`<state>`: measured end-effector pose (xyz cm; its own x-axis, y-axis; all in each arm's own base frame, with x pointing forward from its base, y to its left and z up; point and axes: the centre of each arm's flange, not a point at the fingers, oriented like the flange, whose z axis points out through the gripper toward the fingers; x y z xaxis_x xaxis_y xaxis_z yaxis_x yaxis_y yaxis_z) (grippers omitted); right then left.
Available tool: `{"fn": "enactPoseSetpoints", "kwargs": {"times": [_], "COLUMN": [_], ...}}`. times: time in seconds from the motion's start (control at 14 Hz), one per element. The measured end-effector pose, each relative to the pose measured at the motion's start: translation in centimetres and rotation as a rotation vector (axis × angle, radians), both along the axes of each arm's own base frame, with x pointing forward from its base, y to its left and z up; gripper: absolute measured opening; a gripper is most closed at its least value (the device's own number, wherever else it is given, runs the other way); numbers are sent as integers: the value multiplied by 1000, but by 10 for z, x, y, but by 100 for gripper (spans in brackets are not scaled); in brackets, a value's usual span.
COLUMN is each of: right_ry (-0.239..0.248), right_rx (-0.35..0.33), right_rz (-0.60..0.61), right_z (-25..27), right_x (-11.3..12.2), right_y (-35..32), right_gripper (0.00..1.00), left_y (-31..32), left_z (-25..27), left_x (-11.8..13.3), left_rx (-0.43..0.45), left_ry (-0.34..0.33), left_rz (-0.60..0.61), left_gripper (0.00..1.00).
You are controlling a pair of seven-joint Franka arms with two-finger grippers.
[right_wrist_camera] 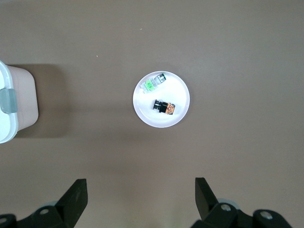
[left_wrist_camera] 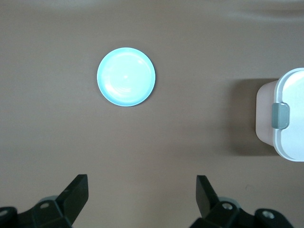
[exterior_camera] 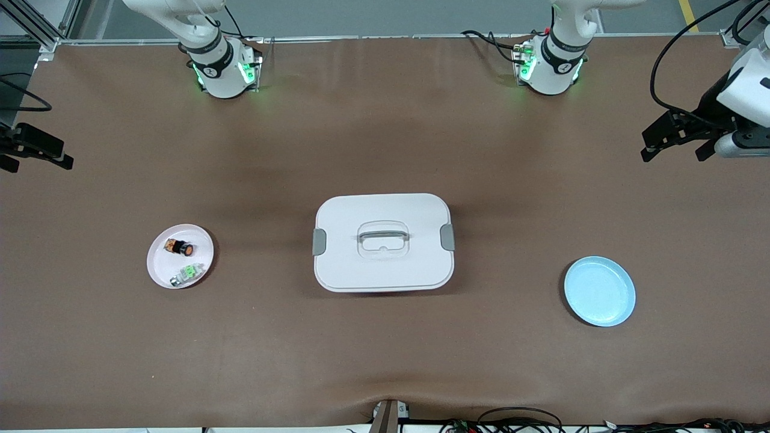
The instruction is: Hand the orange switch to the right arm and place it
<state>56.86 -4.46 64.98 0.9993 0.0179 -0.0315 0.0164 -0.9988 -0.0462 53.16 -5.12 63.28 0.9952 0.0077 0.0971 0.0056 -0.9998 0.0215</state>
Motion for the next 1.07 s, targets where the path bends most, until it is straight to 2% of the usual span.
{"fn": "enactPoseSetpoints", "kwargs": {"times": [0.5, 0.78, 1.07], "right_ry": [-4, 2, 17], "right_rx": [-1, -3, -2], "right_rz": [-12, -86, -103], "right_z": [1, 2, 0], "right_x": [-1, -2, -3], "right_y": [-5, -7, -8], "right_gripper": [100, 100, 100], "left_y": [-1, -1, -1], "left_z": [0, -1, -1], "left_x": [0, 0, 0], "left_rx": [0, 0, 0], "left_ry": [1, 1, 7], "left_rz": [-1, -1, -1], "left_gripper": [100, 100, 100]}}
